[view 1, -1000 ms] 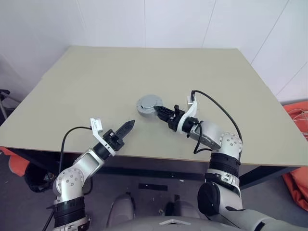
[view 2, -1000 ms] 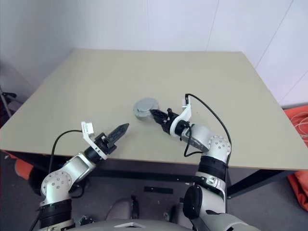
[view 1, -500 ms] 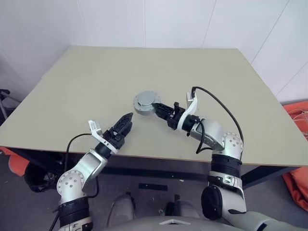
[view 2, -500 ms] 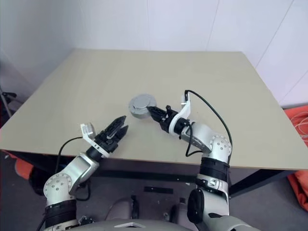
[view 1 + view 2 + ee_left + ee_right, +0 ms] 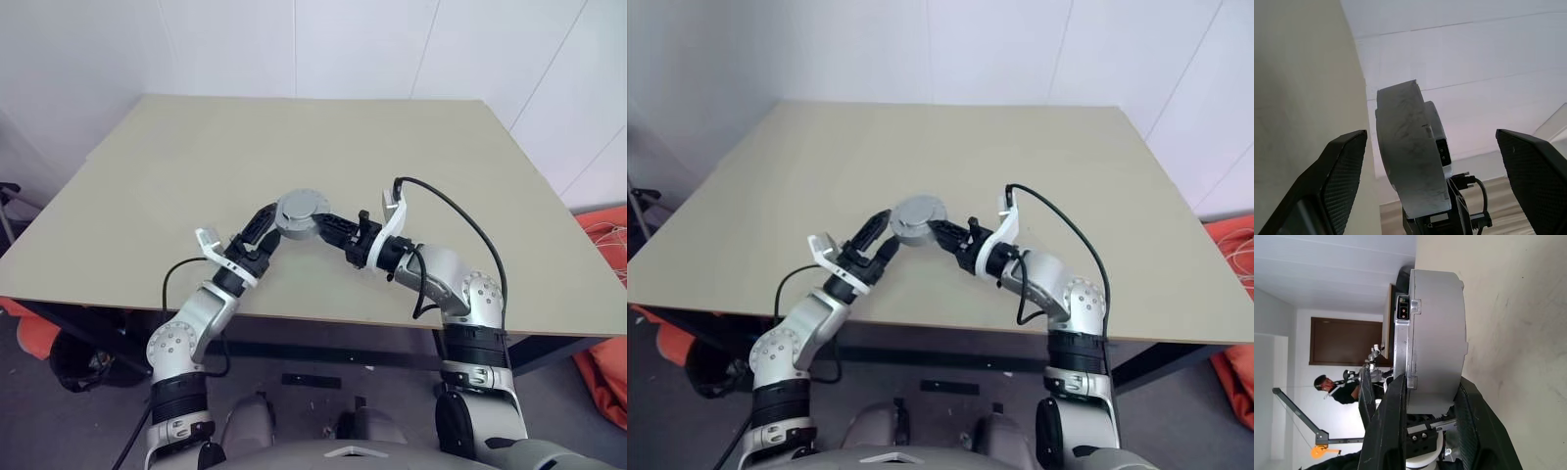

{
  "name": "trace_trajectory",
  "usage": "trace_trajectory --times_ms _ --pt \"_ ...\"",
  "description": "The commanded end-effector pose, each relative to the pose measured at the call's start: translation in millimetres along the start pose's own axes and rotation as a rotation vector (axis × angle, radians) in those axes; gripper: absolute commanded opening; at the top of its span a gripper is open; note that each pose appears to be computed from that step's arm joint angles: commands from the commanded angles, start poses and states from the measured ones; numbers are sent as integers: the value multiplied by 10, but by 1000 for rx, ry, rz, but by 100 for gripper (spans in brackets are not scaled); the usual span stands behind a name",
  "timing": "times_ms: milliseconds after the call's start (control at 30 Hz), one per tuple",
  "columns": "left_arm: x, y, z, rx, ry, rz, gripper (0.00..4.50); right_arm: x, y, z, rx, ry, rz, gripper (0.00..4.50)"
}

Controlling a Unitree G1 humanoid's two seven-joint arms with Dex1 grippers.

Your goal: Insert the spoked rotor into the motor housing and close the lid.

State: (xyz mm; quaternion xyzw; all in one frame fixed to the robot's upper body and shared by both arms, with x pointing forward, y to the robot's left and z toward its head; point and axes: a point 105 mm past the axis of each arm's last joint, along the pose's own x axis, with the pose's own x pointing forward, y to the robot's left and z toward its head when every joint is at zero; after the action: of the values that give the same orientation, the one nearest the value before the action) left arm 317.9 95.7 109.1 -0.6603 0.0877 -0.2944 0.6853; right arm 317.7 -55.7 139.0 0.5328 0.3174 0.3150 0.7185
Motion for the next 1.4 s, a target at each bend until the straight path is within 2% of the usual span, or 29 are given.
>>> trace_trajectory --times_ms 33,467,600,733,1033,1333,1400 --pt "101 -95 -42 -3 38 -44 448 -64 352 -11 -44 -6 137 112" --pt "318 -157 -139 -27 83 -80 448 -69 344 -117 -47 18 139 112" --pt "274 -115 -119 -37 81 -60 358 -68 334 -114 -46 17 134 112" --pt "228 -106 -85 -36 69 -52 230 -66 327 -113 -43 16 133 112" --pt "172 -128 -9 -28 26 -46 225 -65 296 -30 -18 -19 121 112" --pt "162 -153 13 -21 -1 -48 212 -116 192 34 -18 -48 81 423" --pt "156 -160 43 -7 -19 -45 212 -136 -5 139 -23 -104 -18 450"
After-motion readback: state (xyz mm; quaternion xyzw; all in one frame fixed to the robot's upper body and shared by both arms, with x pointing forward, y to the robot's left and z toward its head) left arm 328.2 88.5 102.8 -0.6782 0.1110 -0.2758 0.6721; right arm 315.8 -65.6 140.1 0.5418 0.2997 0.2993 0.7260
